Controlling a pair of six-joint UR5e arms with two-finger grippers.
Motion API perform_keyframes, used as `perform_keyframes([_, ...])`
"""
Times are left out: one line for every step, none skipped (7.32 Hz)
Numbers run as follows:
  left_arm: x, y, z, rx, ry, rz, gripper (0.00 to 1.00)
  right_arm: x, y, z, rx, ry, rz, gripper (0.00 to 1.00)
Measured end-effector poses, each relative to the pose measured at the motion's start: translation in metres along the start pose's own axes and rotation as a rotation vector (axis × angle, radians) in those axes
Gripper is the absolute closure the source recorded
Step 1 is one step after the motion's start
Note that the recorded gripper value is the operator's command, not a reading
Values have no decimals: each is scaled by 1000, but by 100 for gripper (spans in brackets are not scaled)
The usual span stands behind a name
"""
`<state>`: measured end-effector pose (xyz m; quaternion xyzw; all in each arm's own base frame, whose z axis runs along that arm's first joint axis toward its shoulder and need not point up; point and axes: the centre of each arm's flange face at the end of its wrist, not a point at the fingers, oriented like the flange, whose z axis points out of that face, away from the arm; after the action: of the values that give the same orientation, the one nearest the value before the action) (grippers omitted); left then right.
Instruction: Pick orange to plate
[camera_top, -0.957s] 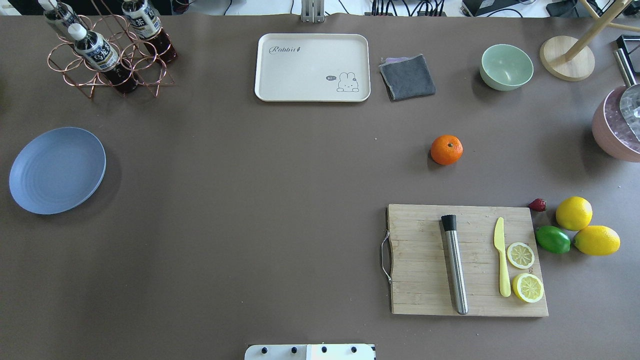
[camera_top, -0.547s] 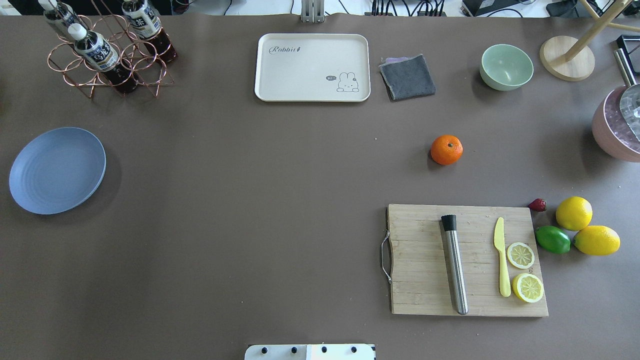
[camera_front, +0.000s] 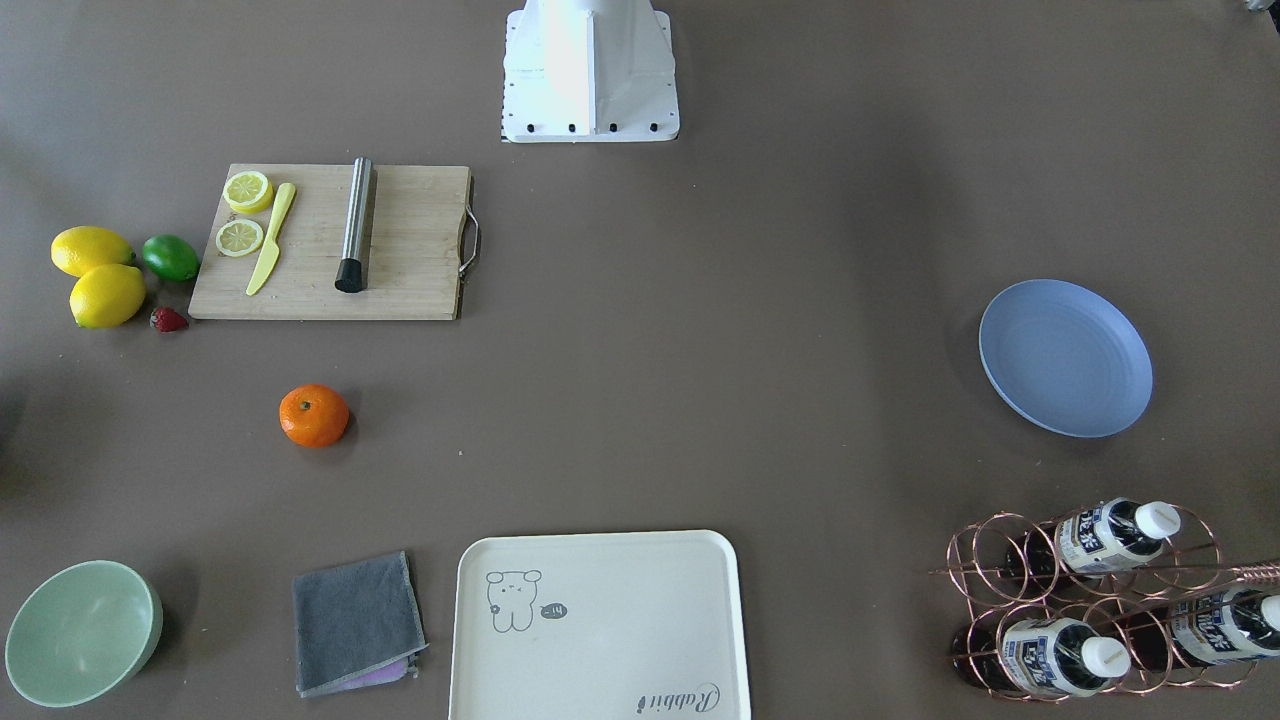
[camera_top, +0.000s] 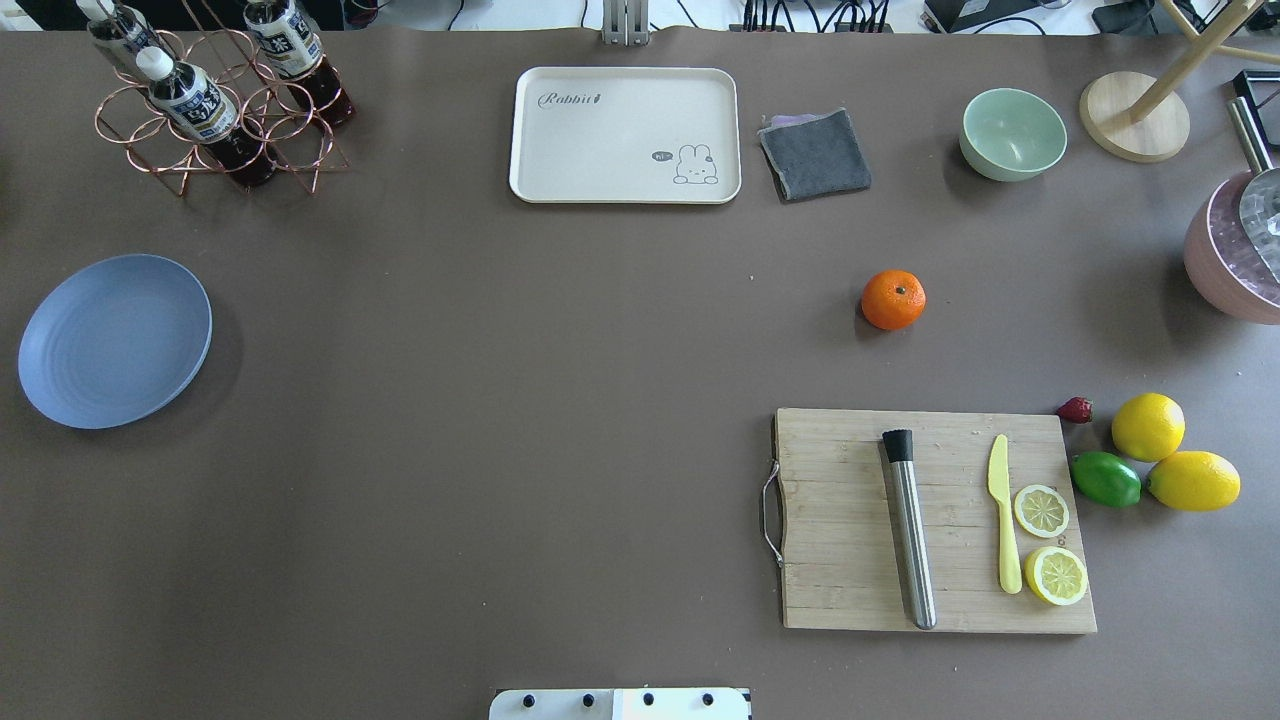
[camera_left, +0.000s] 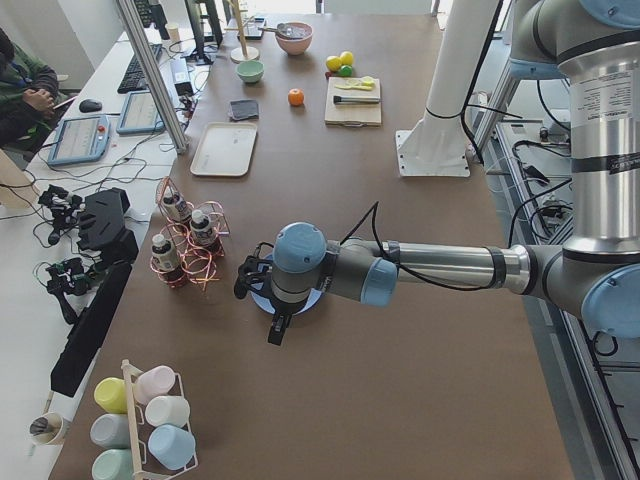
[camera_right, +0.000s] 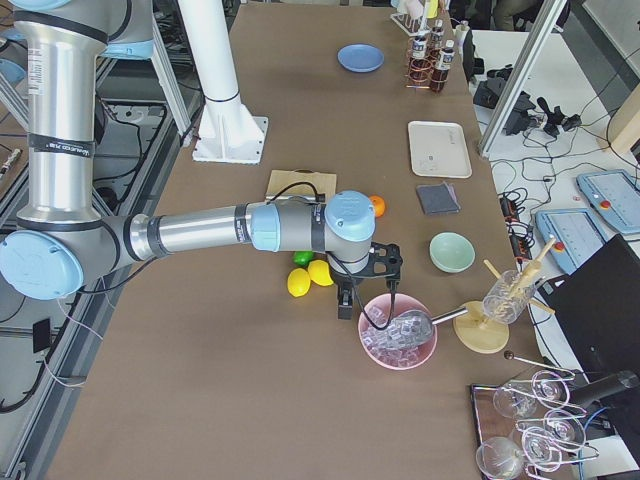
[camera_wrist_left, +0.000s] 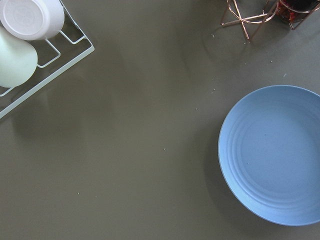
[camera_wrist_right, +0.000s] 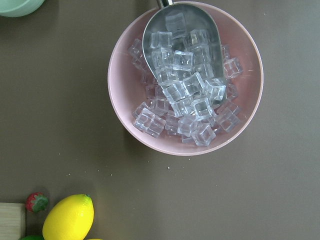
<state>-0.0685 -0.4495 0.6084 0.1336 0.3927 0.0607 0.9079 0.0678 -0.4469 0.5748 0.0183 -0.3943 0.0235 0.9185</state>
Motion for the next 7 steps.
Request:
perform_keyframes([5, -8, -1, 9, 7, 15, 2, -4, -3, -3, 6, -5, -6, 0])
perform_keyframes([9, -15, -2, 27, 17, 41, 2, -10, -7, -7, 15, -16, -12, 0])
perform_keyframes([13, -21, 5, 40, 27, 75, 2, -21, -14, -10, 22, -35, -11, 0])
perform_keyframes([16, -25, 18, 47, 37, 115, 2, -35, -22, -12, 26, -50, -15, 0])
perform_keyframes([14, -27, 31, 58, 44, 146, 2, -50, -29, -10, 31, -60, -23, 0])
perform_keyframes([8, -30, 43, 68, 48, 163, 2, -72, -38, -6, 38, -69, -18, 0])
perform_keyframes([6, -40, 56, 66, 55, 161, 2, -97, -47, 0, 44, -80, 0, 0])
